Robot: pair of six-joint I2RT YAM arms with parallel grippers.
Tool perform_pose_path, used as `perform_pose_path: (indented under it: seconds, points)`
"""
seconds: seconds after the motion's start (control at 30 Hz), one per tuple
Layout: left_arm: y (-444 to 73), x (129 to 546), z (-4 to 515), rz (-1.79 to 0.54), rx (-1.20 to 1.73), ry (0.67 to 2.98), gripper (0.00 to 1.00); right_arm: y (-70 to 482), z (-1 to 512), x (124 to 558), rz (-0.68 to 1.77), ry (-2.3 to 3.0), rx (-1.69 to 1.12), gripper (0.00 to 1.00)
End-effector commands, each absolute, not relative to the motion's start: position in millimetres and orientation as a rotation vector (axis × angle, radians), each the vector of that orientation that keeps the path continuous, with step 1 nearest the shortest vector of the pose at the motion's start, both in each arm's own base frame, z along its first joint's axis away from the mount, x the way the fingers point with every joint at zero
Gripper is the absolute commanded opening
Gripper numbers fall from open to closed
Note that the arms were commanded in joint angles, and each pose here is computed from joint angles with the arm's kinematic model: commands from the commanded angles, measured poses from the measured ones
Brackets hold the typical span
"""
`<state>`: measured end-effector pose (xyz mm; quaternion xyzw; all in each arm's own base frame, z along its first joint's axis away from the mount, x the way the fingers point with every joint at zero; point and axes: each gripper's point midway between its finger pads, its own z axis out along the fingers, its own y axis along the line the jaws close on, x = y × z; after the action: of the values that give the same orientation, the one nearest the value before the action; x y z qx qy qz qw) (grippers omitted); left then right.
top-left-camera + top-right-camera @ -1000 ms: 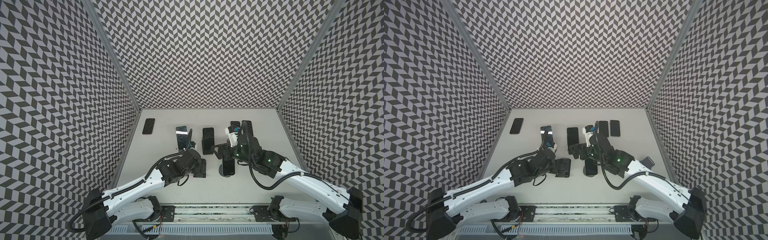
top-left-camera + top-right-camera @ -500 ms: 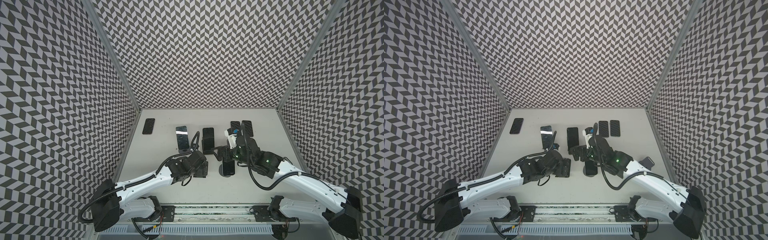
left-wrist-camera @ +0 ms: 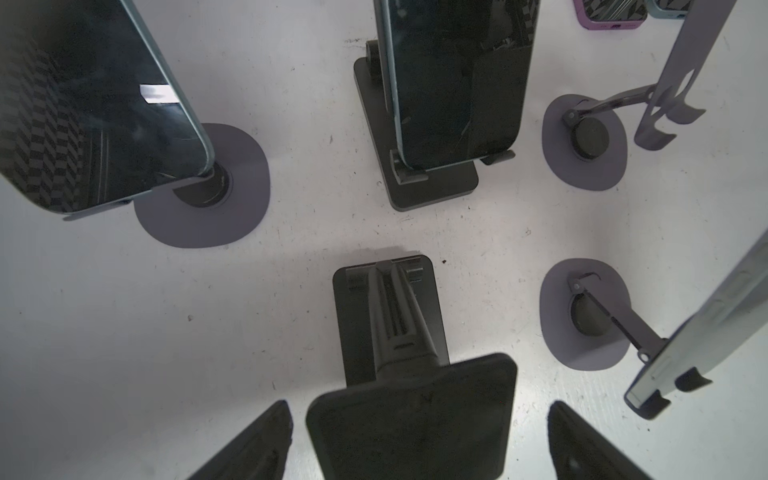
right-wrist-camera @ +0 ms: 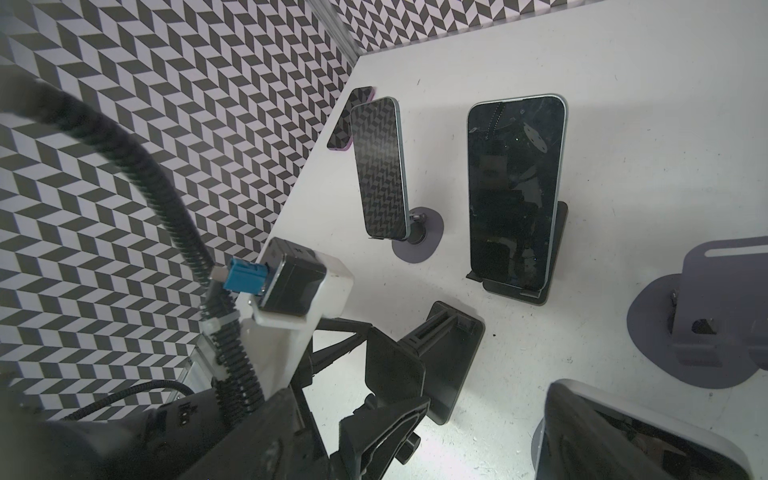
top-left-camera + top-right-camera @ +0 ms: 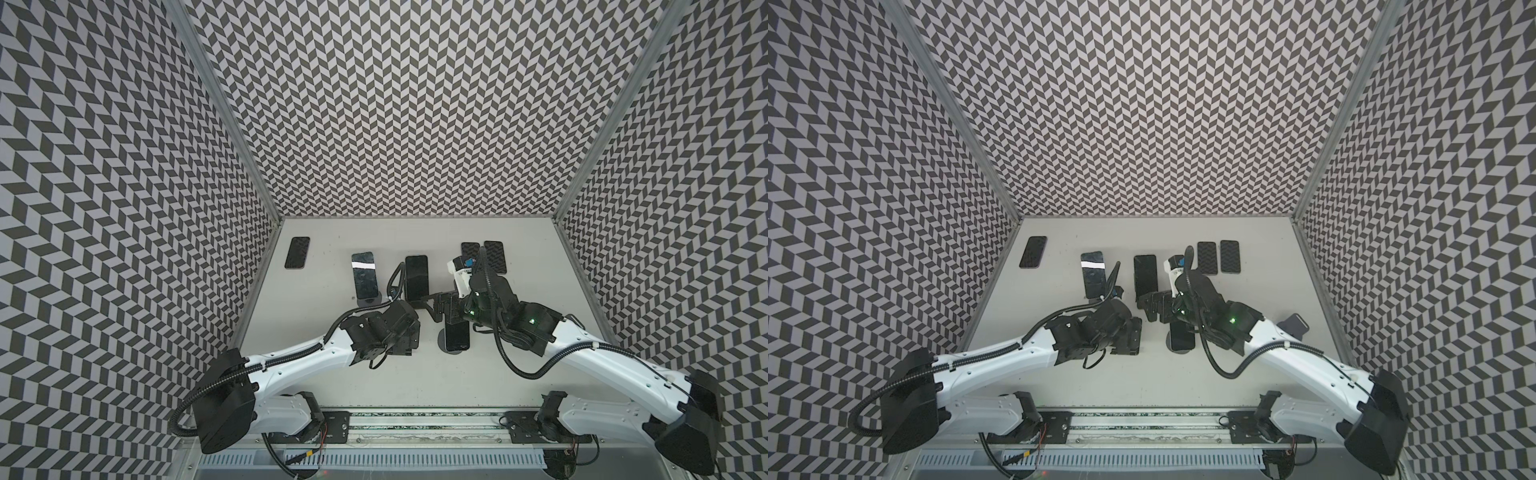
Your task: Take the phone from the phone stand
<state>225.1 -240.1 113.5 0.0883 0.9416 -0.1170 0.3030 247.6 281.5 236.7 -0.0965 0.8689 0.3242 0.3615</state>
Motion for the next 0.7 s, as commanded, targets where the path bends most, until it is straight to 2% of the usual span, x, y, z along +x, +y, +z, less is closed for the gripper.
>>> perform_pose_path:
  seconds: [0.0, 0.67]
  points:
    - [-249.2, 232.6, 124.0, -0.336, 0.213, 2.457, 0.96, 285.4, 252.6, 255.1, 0.860, 2.177, -0.241, 0.92]
    - [-247.5, 242.2, 101.8, -0.208, 0.253, 2.467, 0.87, 286.1, 247.3, 256.8, 0.863, 2.190, -0.237, 0.93]
